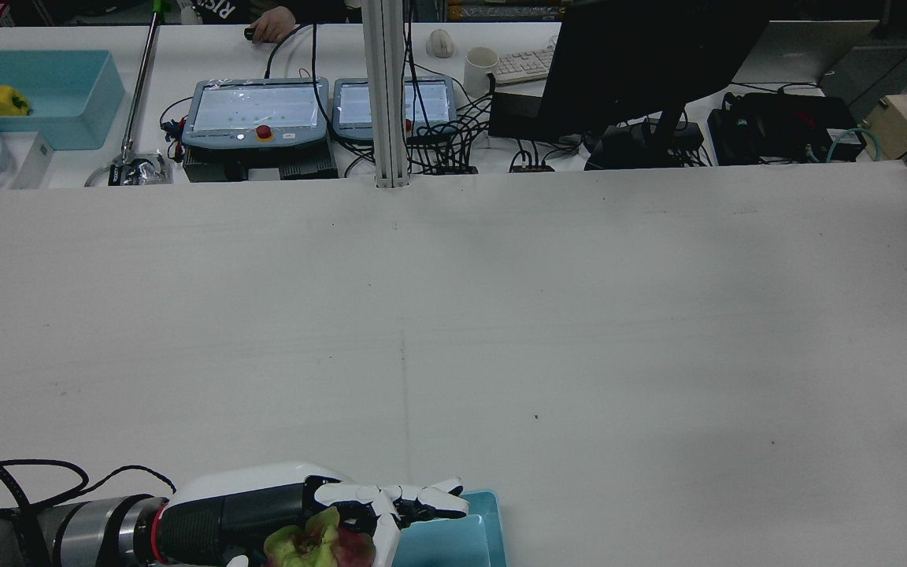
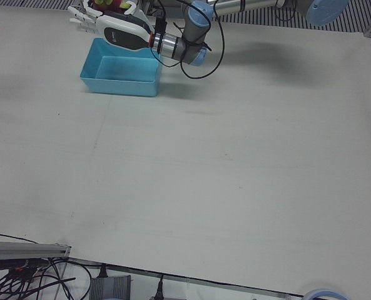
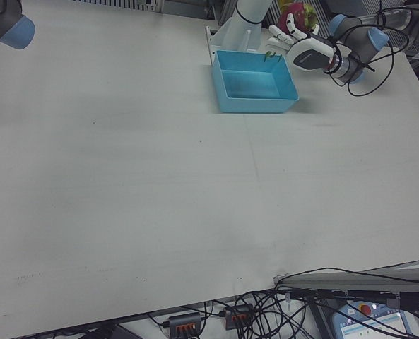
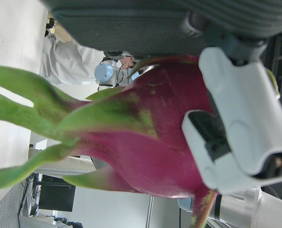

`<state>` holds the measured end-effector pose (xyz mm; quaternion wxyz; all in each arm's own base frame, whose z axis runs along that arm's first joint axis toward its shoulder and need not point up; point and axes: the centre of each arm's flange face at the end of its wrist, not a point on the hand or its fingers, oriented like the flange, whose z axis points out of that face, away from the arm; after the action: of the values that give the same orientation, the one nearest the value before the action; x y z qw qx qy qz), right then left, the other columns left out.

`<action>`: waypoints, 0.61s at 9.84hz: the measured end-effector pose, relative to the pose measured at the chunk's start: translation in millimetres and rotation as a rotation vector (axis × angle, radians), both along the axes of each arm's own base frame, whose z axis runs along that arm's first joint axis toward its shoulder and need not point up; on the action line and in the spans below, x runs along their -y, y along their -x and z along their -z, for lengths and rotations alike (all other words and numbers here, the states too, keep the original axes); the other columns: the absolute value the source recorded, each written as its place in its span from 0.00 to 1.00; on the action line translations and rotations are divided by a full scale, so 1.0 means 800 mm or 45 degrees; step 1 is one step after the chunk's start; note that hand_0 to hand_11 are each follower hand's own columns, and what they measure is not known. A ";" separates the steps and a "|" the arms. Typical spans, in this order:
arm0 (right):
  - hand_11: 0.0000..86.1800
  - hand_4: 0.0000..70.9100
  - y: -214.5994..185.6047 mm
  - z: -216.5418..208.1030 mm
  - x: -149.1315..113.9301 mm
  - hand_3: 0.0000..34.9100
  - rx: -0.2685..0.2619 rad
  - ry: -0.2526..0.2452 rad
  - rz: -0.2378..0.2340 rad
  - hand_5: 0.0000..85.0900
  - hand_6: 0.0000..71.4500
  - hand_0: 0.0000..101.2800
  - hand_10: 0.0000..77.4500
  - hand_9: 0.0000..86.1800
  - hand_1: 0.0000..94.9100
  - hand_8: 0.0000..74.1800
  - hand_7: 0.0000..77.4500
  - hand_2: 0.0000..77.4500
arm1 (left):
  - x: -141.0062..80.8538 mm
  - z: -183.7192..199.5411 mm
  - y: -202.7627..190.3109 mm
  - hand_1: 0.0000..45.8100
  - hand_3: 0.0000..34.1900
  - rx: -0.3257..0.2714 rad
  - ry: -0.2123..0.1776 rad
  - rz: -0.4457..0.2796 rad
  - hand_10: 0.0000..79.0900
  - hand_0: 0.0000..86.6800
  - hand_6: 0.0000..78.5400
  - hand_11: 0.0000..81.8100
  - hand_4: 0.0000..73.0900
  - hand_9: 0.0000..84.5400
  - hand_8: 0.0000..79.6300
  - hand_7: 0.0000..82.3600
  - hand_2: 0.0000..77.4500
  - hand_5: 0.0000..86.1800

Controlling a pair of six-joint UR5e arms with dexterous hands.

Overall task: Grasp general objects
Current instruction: 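Lower the dragon fruit over the blue tray with the left hand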

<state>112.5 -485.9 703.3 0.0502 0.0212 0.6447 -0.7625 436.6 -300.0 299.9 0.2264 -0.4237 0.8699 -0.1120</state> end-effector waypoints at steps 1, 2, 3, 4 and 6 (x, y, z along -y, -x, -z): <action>0.01 0.00 0.000 0.000 0.000 0.00 0.000 0.000 0.000 0.00 0.00 0.00 0.00 0.01 0.05 0.00 0.00 0.02 | 0.000 -0.002 -0.001 0.00 0.00 0.003 0.001 0.001 0.00 0.84 0.00 0.01 0.01 0.01 0.01 0.17 1.00 0.65; 0.01 0.00 0.000 0.000 0.000 0.00 0.000 0.000 0.000 0.00 0.00 0.00 0.00 0.01 0.05 0.00 0.00 0.02 | 0.001 -0.004 -0.002 0.00 0.00 0.008 0.005 0.004 0.00 0.73 0.00 0.01 0.01 0.01 0.01 0.11 1.00 0.65; 0.01 0.00 0.000 0.000 0.000 0.00 0.000 0.000 0.000 0.00 0.00 0.00 0.00 0.01 0.05 0.00 0.00 0.02 | 0.001 -0.008 -0.001 0.00 0.00 0.012 0.010 0.007 0.00 0.63 0.00 0.01 0.01 0.01 0.01 0.11 1.00 0.65; 0.01 0.00 0.000 0.000 0.000 0.00 0.000 0.000 0.000 0.00 0.00 0.00 0.00 0.01 0.05 0.00 0.00 0.02 | 0.001 -0.010 -0.001 0.00 0.00 0.015 0.014 0.010 0.00 0.63 0.00 0.01 0.01 0.01 0.01 0.11 1.00 0.65; 0.01 0.00 0.000 0.000 0.000 0.00 0.000 0.000 0.000 0.00 0.00 0.00 0.00 0.01 0.05 0.00 0.00 0.02 | 0.001 -0.012 0.001 0.00 0.00 0.016 0.018 0.013 0.00 0.28 0.05 0.01 0.00 0.01 0.01 0.17 1.00 0.63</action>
<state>112.5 -485.9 703.3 0.0501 0.0212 0.6447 -0.7625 436.0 -301.1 309.1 0.2284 -0.4202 0.8697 -0.1219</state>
